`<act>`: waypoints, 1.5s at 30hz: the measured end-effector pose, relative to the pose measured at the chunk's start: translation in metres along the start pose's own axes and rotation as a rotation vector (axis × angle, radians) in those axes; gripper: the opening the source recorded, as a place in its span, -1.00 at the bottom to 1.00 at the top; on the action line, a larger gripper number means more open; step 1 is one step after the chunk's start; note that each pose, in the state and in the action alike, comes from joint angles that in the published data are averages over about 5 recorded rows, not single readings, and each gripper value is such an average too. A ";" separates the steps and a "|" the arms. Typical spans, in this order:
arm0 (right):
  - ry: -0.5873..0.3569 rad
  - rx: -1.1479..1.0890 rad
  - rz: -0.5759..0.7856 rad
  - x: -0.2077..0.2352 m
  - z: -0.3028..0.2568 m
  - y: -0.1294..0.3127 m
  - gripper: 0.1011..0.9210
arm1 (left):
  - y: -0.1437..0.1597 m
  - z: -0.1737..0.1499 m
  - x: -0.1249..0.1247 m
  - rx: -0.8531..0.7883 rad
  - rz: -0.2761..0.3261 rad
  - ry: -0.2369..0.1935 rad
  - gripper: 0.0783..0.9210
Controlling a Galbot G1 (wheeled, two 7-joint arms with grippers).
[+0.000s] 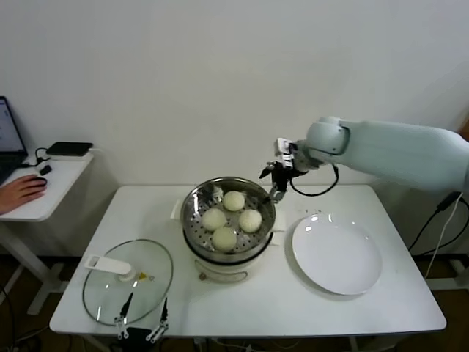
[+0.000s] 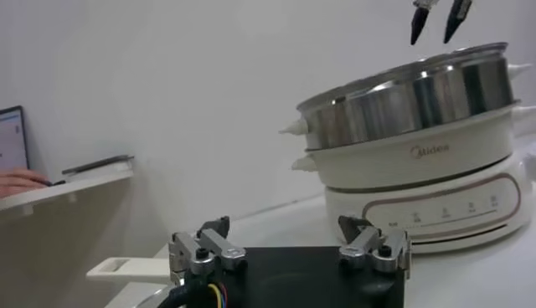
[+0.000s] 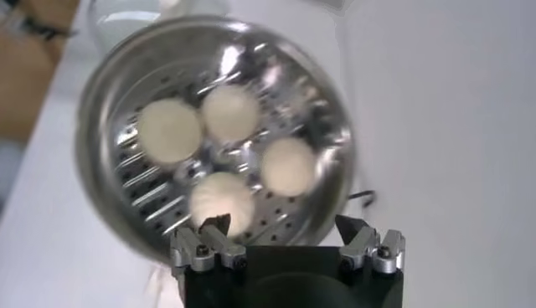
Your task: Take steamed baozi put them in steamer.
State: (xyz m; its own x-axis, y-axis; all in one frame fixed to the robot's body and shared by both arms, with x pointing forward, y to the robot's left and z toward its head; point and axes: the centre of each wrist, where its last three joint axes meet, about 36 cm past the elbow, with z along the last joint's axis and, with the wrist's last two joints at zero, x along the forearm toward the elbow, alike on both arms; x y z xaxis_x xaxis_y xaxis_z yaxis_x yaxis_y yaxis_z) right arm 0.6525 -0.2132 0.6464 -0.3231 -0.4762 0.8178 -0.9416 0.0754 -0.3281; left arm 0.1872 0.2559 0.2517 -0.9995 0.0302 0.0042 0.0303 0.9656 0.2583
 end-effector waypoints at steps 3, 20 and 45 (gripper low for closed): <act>-0.099 -0.076 0.076 0.002 0.026 0.014 0.76 | 0.000 0.000 0.000 -0.002 0.001 0.001 0.77; -0.500 -0.422 0.488 -0.006 0.160 0.139 0.76 | -0.004 0.004 -0.007 -0.017 0.020 0.002 0.77; -0.818 -0.907 0.839 -0.112 0.221 0.411 0.76 | -0.003 0.004 -0.006 -0.021 0.013 0.001 0.77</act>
State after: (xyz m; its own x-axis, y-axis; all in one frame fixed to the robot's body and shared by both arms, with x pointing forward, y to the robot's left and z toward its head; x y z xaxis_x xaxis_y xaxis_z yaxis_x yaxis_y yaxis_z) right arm 0.3223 -0.3227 0.3148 -0.9379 -0.3440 -0.0452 -0.3469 0.9332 0.0937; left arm 0.1932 0.2536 0.2467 -0.9991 0.0420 0.0090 0.0428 0.9595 0.2785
